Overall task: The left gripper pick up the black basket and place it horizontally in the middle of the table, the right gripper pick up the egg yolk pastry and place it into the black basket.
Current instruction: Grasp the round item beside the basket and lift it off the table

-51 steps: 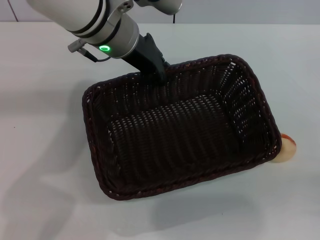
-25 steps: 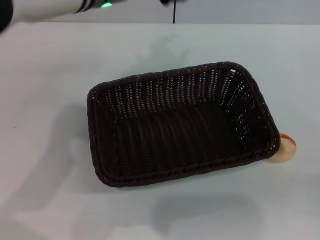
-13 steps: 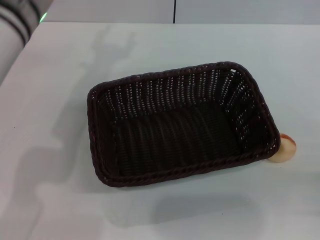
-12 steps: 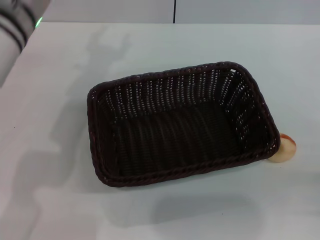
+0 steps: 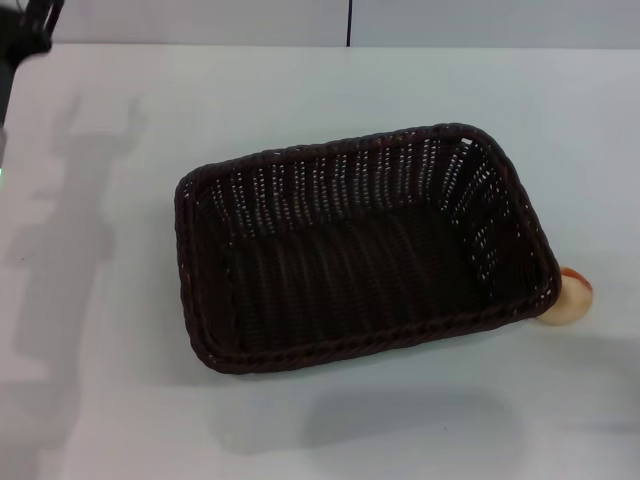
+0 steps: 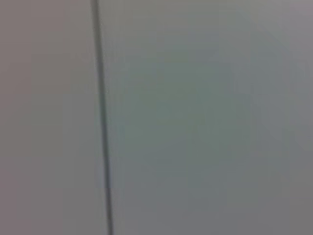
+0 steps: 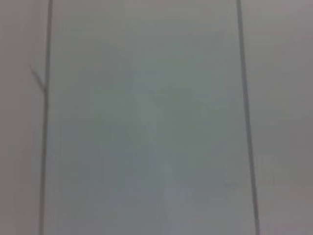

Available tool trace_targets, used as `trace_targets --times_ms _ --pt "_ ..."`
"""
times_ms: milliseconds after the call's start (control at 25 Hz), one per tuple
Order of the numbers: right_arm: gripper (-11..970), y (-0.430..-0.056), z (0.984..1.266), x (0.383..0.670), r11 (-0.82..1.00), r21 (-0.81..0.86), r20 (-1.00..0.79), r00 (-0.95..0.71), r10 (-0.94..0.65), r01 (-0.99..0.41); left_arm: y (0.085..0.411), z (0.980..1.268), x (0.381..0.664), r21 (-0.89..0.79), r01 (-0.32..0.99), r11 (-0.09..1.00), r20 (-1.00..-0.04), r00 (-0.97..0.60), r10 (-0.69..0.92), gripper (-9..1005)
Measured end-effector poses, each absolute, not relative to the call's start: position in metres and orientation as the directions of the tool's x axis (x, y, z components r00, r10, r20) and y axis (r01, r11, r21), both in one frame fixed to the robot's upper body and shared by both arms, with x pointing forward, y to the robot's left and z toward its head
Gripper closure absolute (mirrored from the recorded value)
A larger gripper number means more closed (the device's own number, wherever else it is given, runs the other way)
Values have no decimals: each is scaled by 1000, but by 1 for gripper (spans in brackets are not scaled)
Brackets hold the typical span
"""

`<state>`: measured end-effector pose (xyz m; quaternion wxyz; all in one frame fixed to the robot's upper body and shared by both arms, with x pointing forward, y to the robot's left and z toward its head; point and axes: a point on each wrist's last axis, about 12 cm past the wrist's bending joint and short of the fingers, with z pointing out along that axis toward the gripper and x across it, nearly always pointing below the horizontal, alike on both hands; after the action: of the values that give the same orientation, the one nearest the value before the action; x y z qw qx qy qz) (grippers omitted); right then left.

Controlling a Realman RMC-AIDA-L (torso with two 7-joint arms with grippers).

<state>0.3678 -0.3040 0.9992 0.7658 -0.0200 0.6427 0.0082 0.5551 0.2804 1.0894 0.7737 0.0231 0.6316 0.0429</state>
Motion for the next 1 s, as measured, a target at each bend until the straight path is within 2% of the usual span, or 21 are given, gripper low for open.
trace_targets --times_ms 80,280,680,1000 --pt "158 -298 997 369 996 -19 -988 155 -6 -88 292 1069 549 58 -53 997 -984 167 66 194" --pt "158 -289 991 372 985 -24 -995 98 -8 -170 297 1061 544 39 -62 997 -987 152 48 195" --pt "158 -274 980 390 965 -21 -1000 -5 -23 -262 294 1062 547 49 -45 998 -987 151 56 195" --pt "158 -269 978 395 956 -18 -999 -26 -27 -292 293 1062 548 54 -42 998 -987 150 60 194"
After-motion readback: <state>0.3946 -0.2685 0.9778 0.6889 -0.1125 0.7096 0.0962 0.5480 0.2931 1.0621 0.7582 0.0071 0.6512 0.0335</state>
